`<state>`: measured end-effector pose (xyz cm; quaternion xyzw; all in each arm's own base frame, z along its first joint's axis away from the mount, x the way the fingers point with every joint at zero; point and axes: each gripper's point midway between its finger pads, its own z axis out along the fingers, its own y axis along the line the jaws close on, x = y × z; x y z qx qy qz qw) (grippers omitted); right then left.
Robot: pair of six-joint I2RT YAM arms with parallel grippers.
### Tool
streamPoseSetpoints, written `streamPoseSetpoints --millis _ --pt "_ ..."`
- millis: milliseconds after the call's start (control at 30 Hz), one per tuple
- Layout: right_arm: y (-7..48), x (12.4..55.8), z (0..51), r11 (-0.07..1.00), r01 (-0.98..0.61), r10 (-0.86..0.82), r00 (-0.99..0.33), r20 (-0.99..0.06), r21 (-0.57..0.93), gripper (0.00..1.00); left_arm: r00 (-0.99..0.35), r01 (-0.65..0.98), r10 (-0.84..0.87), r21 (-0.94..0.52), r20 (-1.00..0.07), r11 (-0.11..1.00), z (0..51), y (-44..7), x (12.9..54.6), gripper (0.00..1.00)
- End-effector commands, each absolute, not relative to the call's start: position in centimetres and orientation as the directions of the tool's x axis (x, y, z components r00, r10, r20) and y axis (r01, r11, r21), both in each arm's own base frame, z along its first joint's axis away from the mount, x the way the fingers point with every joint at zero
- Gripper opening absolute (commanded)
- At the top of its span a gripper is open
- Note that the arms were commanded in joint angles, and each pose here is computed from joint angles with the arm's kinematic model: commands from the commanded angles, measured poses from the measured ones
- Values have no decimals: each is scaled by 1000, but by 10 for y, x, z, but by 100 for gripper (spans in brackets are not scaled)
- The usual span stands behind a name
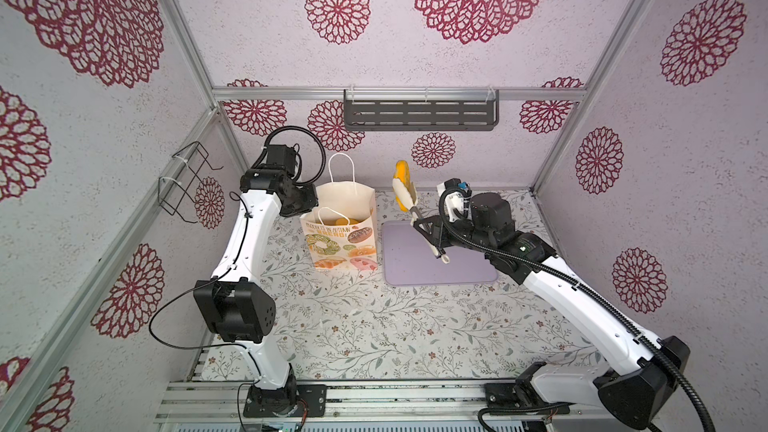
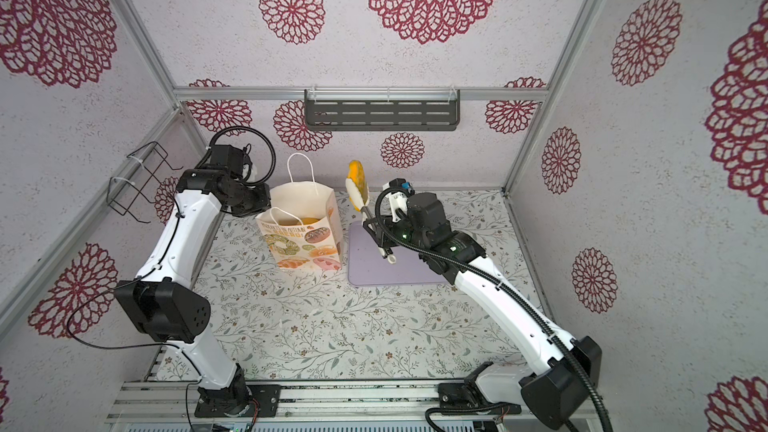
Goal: Place the fake bread into the paper bag
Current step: 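Lift the yellow bread and carry it toward the bag opening, then lower the long yellow bread into the bag and open the tongs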
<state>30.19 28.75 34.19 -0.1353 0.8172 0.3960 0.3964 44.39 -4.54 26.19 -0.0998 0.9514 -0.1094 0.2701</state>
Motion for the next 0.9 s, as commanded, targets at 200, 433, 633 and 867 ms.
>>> streamPoseSetpoints --millis 200,433,633,867 --pt "322 304 382 595 -635 86 -559 -825 492 0 -816 -110 -245 -275 -524 955 277 -45 441 0" --pt "354 302 382 567 -674 32 -556 -831 473 0 -816 -109 -246 -278 -523 954 277 -46 441 0" --pt "380 302 379 545 -698 -1 -555 -832 464 0 -817 -109 -249 -285 -520 952 277 -47 441 0" --pt "402 306 378 524 -719 -31 -552 -833 456 0 -815 -105 -248 -287 -523 952 278 -47 441 0"
